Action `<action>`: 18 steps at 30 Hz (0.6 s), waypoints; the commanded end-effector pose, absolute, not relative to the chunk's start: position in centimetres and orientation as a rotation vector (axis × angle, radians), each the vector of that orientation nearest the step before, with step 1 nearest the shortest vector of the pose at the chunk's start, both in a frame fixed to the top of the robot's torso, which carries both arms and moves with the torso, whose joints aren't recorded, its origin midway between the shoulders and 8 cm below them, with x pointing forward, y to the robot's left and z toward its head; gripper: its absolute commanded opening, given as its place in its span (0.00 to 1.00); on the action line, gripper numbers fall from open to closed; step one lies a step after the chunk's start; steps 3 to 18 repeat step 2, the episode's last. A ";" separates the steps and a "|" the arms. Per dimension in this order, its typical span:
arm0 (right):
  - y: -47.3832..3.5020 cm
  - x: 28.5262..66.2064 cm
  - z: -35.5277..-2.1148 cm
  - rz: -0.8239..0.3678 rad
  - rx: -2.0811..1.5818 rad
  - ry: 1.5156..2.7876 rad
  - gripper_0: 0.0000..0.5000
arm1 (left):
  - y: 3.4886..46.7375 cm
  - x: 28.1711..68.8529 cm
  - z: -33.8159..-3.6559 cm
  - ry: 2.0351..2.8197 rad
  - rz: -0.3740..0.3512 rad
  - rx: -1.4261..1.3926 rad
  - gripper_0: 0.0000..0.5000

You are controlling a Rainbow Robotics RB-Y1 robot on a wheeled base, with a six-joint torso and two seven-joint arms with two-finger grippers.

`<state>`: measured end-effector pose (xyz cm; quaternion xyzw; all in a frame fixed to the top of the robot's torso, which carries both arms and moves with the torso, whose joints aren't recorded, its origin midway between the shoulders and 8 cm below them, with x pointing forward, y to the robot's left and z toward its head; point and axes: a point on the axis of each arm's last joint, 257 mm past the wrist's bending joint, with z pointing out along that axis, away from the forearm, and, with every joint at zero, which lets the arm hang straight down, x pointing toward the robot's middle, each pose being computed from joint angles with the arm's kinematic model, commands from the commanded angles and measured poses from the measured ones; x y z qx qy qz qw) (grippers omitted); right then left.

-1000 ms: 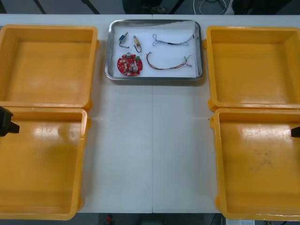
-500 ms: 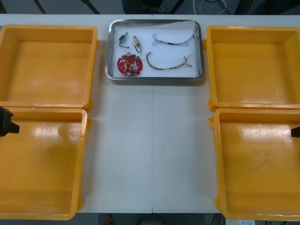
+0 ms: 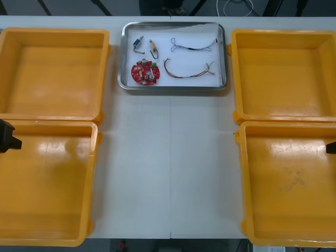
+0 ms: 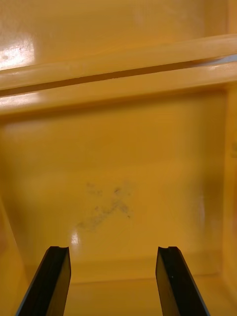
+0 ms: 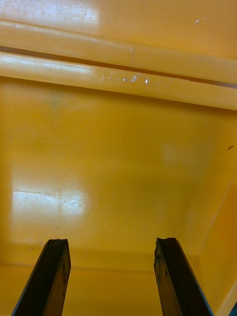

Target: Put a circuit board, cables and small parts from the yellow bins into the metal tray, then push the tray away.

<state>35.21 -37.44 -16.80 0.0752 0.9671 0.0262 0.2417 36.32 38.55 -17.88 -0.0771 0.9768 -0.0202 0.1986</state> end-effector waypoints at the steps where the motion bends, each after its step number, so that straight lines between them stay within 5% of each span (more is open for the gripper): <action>1: -37.6 35.1 -15.9 0.023 0.161 2.635 1.00 | 39.8 35.9 -16.7 2.723 0.030 -0.066 1.00; 18: -37.6 35.1 -15.9 0.023 0.161 2.635 1.00 | 39.8 35.9 -16.7 2.723 0.030 -0.066 1.00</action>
